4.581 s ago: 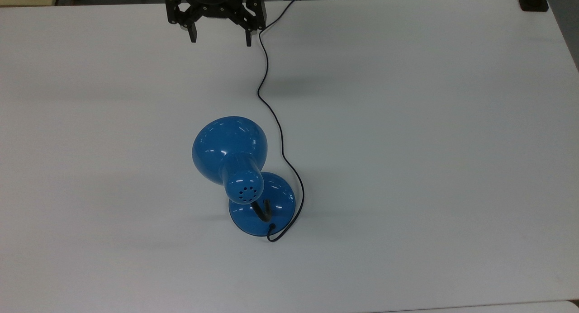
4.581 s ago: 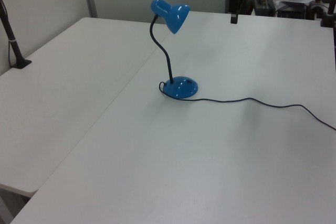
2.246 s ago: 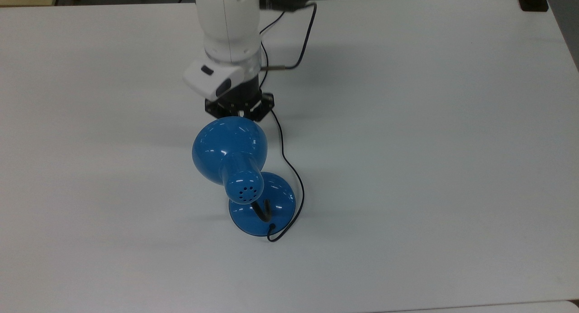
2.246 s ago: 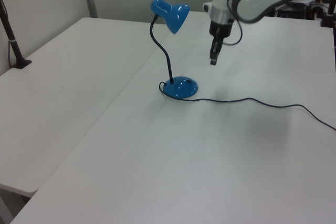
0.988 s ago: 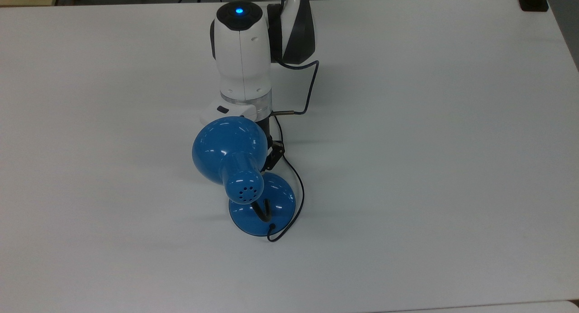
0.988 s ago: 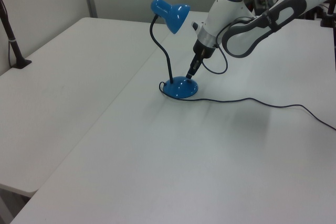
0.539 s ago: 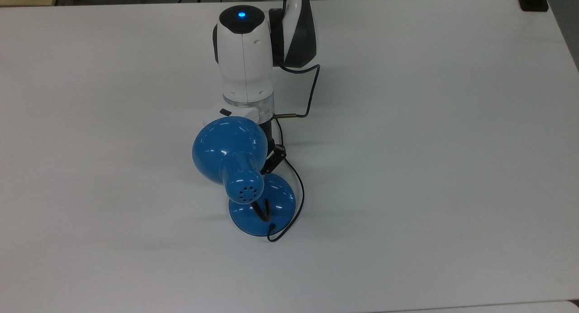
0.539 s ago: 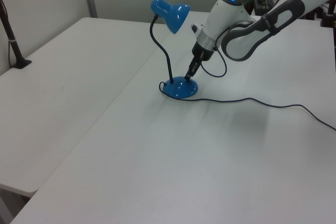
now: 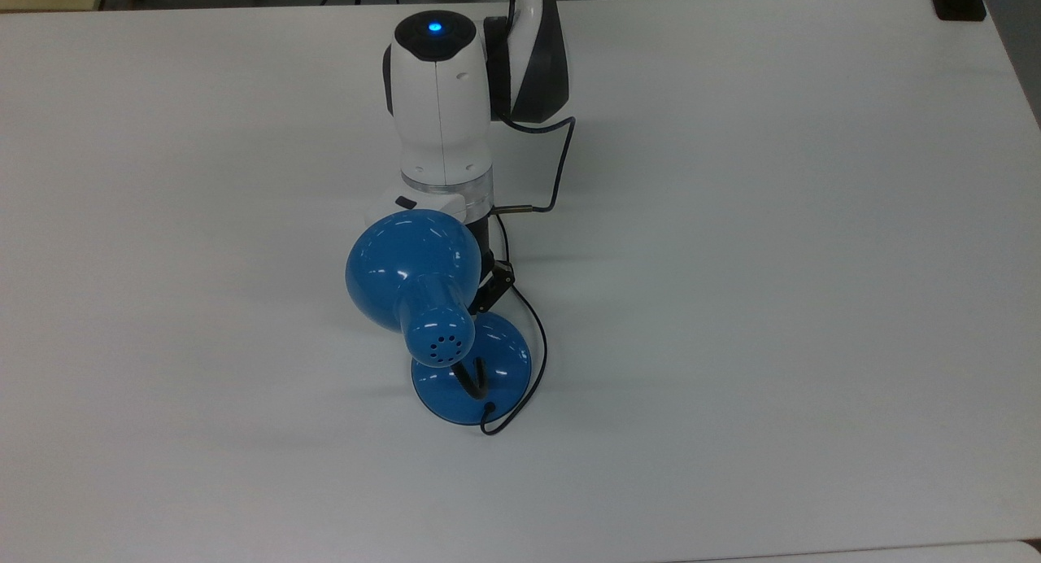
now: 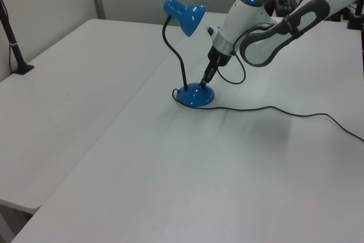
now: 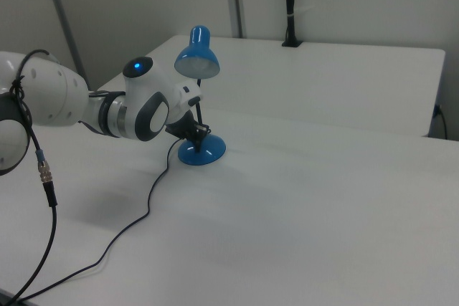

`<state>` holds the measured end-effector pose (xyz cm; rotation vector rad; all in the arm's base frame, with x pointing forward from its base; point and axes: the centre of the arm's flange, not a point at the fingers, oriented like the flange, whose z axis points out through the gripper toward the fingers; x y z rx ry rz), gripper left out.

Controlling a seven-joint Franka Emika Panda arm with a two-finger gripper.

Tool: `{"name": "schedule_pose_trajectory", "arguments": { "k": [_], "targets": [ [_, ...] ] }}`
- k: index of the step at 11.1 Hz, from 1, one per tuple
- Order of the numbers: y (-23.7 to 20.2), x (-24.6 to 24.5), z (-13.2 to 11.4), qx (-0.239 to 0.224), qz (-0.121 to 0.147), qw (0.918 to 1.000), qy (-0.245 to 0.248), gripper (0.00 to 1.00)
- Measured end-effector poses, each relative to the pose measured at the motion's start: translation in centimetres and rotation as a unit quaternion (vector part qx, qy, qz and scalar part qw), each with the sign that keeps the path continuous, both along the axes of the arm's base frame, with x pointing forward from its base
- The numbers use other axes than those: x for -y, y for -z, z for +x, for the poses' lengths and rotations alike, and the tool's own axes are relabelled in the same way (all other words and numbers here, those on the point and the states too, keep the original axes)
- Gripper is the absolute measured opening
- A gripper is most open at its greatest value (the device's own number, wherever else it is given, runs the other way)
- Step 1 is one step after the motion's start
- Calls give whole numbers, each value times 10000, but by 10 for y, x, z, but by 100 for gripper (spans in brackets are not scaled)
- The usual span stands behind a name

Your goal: Turn on the lamp

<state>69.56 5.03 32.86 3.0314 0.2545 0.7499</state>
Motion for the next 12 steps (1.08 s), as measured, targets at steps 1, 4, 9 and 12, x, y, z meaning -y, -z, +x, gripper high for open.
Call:
{"name": "schedule_pose_trajectory", "arguments": {
  "k": [1,4,9,12],
  "targets": [
    [1,0,0,15,3,10000,-3,1],
    [2,-1,1,34,4,10000,-6,1],
    [-12,3,-12,-373,-3,9993,83,1],
    [-51,6,-43,-1397,-89,9900,175,1]
  ]
}}
